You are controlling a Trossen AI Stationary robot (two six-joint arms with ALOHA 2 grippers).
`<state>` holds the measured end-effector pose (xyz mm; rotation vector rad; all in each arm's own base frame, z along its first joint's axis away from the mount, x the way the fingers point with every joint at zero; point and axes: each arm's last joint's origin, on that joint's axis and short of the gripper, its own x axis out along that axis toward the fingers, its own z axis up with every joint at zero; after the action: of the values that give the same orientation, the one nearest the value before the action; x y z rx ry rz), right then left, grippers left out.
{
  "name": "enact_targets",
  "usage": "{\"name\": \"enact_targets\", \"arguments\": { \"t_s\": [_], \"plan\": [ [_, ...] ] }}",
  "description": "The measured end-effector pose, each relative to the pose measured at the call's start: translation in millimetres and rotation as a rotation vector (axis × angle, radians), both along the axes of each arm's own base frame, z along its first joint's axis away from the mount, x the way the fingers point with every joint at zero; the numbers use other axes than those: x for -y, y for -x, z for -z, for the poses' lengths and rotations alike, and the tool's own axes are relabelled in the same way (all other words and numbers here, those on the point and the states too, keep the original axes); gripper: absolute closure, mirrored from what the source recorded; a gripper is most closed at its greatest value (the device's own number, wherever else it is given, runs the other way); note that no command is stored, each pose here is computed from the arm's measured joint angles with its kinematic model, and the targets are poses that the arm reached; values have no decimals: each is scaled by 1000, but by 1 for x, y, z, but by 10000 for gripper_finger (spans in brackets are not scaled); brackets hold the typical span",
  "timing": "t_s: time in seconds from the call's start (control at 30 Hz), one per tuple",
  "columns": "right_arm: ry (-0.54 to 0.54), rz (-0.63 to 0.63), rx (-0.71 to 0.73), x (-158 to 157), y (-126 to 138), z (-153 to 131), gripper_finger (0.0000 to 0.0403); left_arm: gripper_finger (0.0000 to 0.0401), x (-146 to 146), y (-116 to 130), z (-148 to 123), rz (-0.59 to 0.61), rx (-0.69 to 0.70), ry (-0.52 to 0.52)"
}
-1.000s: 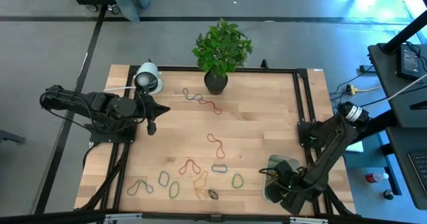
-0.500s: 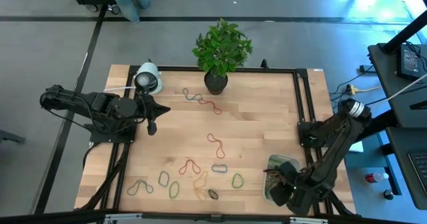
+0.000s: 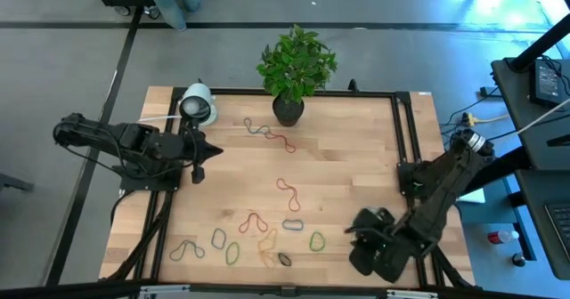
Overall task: Pick and place rubber bands into bin
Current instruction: Put the blue rubber band into the gray bin
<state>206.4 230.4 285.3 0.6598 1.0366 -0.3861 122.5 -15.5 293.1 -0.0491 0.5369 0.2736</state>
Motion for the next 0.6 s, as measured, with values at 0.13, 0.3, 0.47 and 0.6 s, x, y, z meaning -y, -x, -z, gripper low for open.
{"name": "enact_targets", "arguments": {
  "t_s": [0.13,0.3,0.47,0.6],
  "plan": [
    [75,-153,52,11,-30,4,271,398,1,6,0,29,-7,3],
    [52,-297,41,28,-77,22,272,400,1,16,1,54,-29,-8],
    [10,-390,-52,34,-120,45,272,398,-1,25,2,61,-44,-12],
    [59,-472,-157,28,-150,57,272,400,-3,32,2,60,-46,-12]
  ]
}}
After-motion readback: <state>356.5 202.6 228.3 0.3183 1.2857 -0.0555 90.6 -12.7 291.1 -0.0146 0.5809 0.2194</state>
